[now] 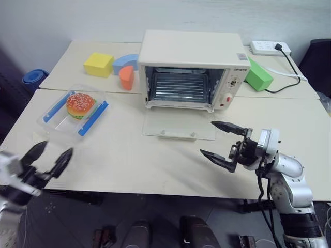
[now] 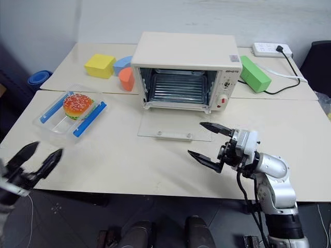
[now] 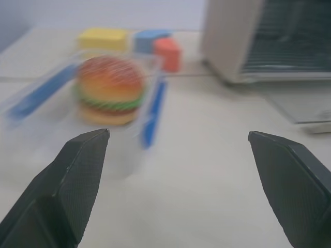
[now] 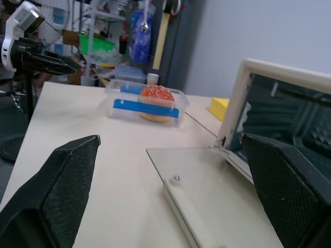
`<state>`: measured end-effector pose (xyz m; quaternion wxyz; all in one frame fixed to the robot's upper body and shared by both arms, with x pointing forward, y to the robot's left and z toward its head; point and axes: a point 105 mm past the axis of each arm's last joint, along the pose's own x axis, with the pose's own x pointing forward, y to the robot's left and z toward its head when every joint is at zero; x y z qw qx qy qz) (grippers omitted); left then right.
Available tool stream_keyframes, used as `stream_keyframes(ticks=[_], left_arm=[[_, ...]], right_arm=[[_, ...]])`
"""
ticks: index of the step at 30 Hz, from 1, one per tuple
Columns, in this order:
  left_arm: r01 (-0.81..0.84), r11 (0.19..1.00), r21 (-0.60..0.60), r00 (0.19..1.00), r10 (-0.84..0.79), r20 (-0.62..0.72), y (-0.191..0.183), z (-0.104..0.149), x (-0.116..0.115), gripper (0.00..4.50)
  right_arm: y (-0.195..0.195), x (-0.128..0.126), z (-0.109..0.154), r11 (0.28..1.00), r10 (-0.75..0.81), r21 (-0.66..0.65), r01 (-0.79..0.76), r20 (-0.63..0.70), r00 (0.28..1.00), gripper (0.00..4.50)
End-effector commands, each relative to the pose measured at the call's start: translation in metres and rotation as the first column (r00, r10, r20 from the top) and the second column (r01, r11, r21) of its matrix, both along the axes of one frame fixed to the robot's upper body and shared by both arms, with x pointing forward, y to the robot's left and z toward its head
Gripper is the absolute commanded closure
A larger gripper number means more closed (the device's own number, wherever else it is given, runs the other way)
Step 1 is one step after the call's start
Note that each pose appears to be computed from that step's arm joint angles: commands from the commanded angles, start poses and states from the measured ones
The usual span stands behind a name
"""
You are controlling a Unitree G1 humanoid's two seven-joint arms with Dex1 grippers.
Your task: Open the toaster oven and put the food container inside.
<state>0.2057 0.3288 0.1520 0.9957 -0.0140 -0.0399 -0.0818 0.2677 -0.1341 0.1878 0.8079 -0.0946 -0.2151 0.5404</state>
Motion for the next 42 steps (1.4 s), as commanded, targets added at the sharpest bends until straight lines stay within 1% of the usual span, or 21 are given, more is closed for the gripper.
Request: stream_keyframes(ticks=[1, 3, 5, 6, 8, 10, 11, 14, 15, 17, 21, 23, 26, 28, 32, 35, 38, 39, 42], left_arm=[[-0.170, 0.985, -0.017, 0.984, 0.168, -0.058, 0.038, -0.007, -0.023, 0.01], [-0.172, 0.984, -0.048, 0.985, 0.170, -0.041, 0.040, -0.002, -0.023, 0.01], [-0.199, 0.974, -0.105, 0.980, 0.196, -0.039, 0.039, 0.011, -0.005, 0.01], [-0.220, 0.966, -0.139, 0.975, 0.214, -0.059, 0.039, 0.017, 0.008, 0.01], [-0.251, 0.941, -0.228, 0.967, 0.230, -0.112, 0.041, 0.022, 0.025, 0.01], [-0.331, 0.893, -0.305, 0.937, 0.273, -0.216, 0.048, 0.021, 0.042, 0.01], [-0.357, 0.884, -0.303, 0.923, 0.285, -0.257, 0.049, 0.023, 0.050, 0.01], [-0.402, 0.877, -0.262, 0.863, 0.268, -0.427, 0.045, 0.015, 0.069, 0.01], [-0.408, 0.871, -0.273, 0.850, 0.253, -0.462, 0.043, 0.014, 0.076, 0.01], [-0.426, 0.872, -0.240, 0.817, 0.258, -0.516, 0.042, 0.011, 0.086, 0.01], [-0.422, 0.867, -0.267, 0.811, 0.229, -0.537, 0.036, 0.012, 0.105, 0.01], [-0.425, 0.865, -0.266, 0.800, 0.222, -0.557, 0.035, 0.009, 0.109, 0.01], [-0.442, 0.869, -0.225, 0.778, 0.246, -0.578, 0.039, 0.006, 0.110, 0.55], [-0.427, 0.882, -0.200, 0.777, 0.244, -0.581, 0.039, 0.006, 0.109, 1.12], [-0.449, 0.879, -0.161, 0.768, 0.288, -0.573, 0.051, 0.007, 0.106, 2.35], [-0.428, 0.887, -0.173, 0.791, 0.275, -0.547, 0.054, 0.017, 0.109, 3.22], [-0.380, 0.915, -0.138, 0.817, 0.261, -0.515, 0.052, 0.030, 0.113, 4.17], [-0.347, 0.929, -0.126, 0.829, 0.241, -0.505, 0.048, 0.036, 0.116, 4.25], [-0.221, 0.973, -0.063, 0.861, 0.164, -0.481, 0.028, 0.053, 0.122, 4.25]], right_arm=[[0.012, -0.004, 0.006, 0.998, 0.056, 0.008, -0.056, 0.032, 0.998, 0.00], [0.014, -0.003, 0.007, 0.998, 0.054, 0.008, -0.055, 0.039, 0.998, 0.00], [0.014, 0.000, 0.010, 0.999, 0.044, -0.006, -0.044, 0.048, 0.998, 0.00], [0.012, 0.001, 0.013, 0.999, 0.037, -0.013, -0.037, 0.052, 0.998, 0.00], [0.011, 0.002, 0.015, 0.999, 0.029, -0.022, -0.028, 0.053, 0.998, 0.00], [0.010, 0.003, 0.015, 0.999, 0.023, -0.029, -0.021, 0.048, 0.999, 0.00], [0.010, 0.003, 0.015, 0.999, 0.020, -0.033, -0.019, 0.047, 0.999, 0.00], [0.011, 0.003, 0.015, 0.999, 0.015, -0.038, -0.014, 0.044, 0.999, 0.00], [0.012, 0.002, 0.015, 0.999, 0.015, -0.039, -0.013, 0.043, 0.999, 0.00], [0.013, 0.000, 0.015, 0.999, 0.013, -0.042, -0.011, 0.042, 0.999, 0.00], [0.013, -0.002, 0.013, 0.999, -0.006, -0.045, 0.008, 0.036, 0.999, 0.00], [0.013, -0.003, 0.013, 0.999, -0.014, -0.045, 0.015, 0.035, 0.999, 0.00], [0.012, -0.004, 0.013, 0.999, -0.033, -0.042, 0.034, 0.035, 0.999, 0.00], [0.010, -0.003, 0.013, 0.998, -0.049, -0.039, 0.050, 0.037, 0.998, 0.00], [0.008, -0.002, 0.013, 0.996, -0.072, -0.040, 0.074, 0.053, 0.996, 0.00], [0.006, -0.001, 0.013, 0.995, -0.083, -0.043, 0.085, 0.055, 0.995, 0.00], [0.003, -0.002, 0.012, 0.994, -0.096, -0.052, 0.099, 0.056, 0.994, 0.00], [0.000, -0.002, 0.012, 0.993, -0.103, -0.056, 0.106, 0.055, 0.993, 0.00], [-0.007, -0.002, 0.010, 0.989, -0.129, -0.068, 0.133, 0.053, 0.990, 0.00]])
